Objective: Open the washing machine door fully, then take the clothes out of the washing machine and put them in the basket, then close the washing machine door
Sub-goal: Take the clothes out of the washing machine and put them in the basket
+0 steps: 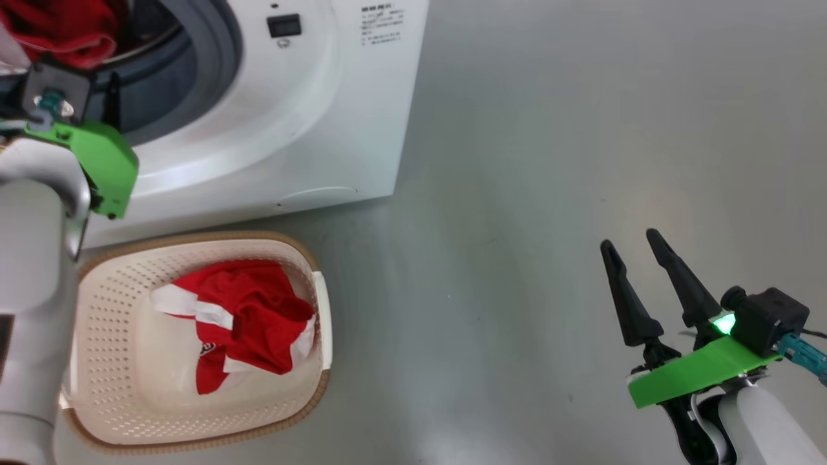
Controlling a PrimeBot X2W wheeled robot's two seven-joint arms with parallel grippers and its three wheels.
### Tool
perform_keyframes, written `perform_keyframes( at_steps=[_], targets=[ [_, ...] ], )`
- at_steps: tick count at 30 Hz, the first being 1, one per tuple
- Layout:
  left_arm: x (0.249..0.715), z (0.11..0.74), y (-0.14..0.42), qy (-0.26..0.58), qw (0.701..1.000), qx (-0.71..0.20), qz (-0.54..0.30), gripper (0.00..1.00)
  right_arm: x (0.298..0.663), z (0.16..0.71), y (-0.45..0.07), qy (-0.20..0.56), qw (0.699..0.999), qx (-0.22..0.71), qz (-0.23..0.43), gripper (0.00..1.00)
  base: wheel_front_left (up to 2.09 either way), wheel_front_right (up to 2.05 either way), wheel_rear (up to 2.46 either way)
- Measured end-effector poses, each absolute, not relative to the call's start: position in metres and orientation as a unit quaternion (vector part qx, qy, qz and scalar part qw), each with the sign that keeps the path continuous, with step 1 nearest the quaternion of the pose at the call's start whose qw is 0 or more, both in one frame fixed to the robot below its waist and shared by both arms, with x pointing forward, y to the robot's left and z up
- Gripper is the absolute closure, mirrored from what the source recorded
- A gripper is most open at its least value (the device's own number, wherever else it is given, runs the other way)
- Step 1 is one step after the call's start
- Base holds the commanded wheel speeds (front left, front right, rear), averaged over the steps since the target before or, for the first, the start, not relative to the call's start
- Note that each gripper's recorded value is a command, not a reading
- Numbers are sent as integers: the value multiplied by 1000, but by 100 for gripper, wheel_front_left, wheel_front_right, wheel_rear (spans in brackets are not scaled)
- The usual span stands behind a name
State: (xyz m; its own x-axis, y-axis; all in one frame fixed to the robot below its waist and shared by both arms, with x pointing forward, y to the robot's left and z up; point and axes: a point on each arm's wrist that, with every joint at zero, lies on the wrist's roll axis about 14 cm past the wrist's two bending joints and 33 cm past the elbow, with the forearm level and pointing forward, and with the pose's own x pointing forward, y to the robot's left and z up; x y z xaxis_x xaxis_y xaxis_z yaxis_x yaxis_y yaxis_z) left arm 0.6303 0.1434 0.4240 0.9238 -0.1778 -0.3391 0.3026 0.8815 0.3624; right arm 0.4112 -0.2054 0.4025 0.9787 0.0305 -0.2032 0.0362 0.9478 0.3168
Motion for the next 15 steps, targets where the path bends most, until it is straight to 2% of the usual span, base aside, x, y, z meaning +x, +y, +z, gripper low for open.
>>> perform_keyframes(
  at_steps=[9,15],
  targets=[
    [653,400,153,190,929,290,-130,0,415,392,-208,115,980,159,-8,0,0,0,0],
    [659,387,155,212,918,307,-133,0,411,385,-207,127,979,158,-8,0,0,0,0]
  ],
)
